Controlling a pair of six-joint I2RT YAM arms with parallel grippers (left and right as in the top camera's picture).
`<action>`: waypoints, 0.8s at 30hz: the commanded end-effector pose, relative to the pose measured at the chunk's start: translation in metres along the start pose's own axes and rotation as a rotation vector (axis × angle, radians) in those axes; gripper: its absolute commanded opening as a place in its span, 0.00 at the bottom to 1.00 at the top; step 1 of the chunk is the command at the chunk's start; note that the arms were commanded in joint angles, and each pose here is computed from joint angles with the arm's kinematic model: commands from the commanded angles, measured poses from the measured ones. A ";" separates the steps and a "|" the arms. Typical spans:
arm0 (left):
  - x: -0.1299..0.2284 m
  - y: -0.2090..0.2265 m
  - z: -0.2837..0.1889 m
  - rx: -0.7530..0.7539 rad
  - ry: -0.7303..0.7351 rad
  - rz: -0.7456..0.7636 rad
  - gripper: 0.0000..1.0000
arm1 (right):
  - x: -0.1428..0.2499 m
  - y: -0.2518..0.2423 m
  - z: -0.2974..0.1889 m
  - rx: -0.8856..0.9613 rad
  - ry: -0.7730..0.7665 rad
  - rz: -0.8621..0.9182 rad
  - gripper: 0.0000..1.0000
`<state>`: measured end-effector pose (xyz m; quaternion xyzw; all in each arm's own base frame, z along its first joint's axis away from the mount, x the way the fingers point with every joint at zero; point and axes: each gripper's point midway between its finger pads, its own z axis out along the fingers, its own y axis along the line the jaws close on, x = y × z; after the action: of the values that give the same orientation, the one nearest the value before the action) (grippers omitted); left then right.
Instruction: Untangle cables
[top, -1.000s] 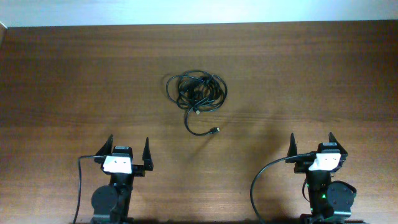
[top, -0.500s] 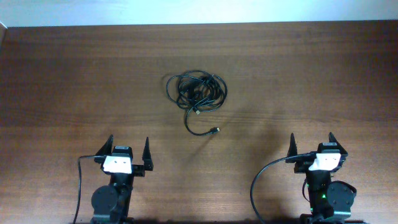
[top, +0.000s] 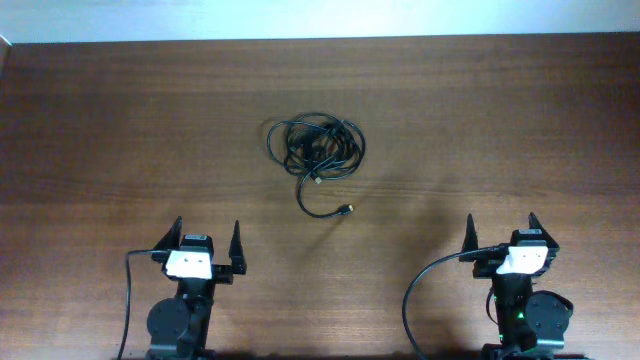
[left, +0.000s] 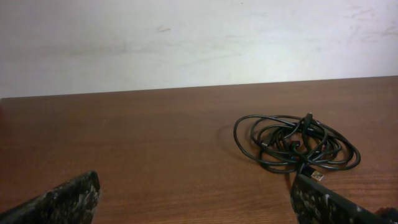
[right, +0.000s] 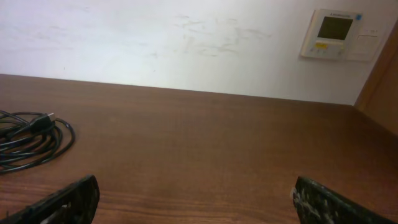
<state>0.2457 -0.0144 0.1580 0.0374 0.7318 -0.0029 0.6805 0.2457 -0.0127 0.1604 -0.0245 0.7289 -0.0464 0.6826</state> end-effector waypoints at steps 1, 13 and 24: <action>0.002 0.000 0.000 -0.005 0.008 0.020 0.98 | 0.004 0.001 0.000 -0.007 0.010 0.010 0.99; 0.002 -0.001 0.000 0.002 0.008 0.020 0.98 | -0.002 0.025 -0.001 -0.148 0.021 0.510 0.99; -0.049 -0.005 -0.007 0.046 0.226 -0.031 0.98 | -0.016 0.036 -0.003 -0.214 0.103 0.409 0.99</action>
<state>0.2358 -0.0172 0.1673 0.0409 0.7992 -0.0146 0.5994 0.2448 0.0223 0.1487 0.0765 0.7534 0.1776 0.6285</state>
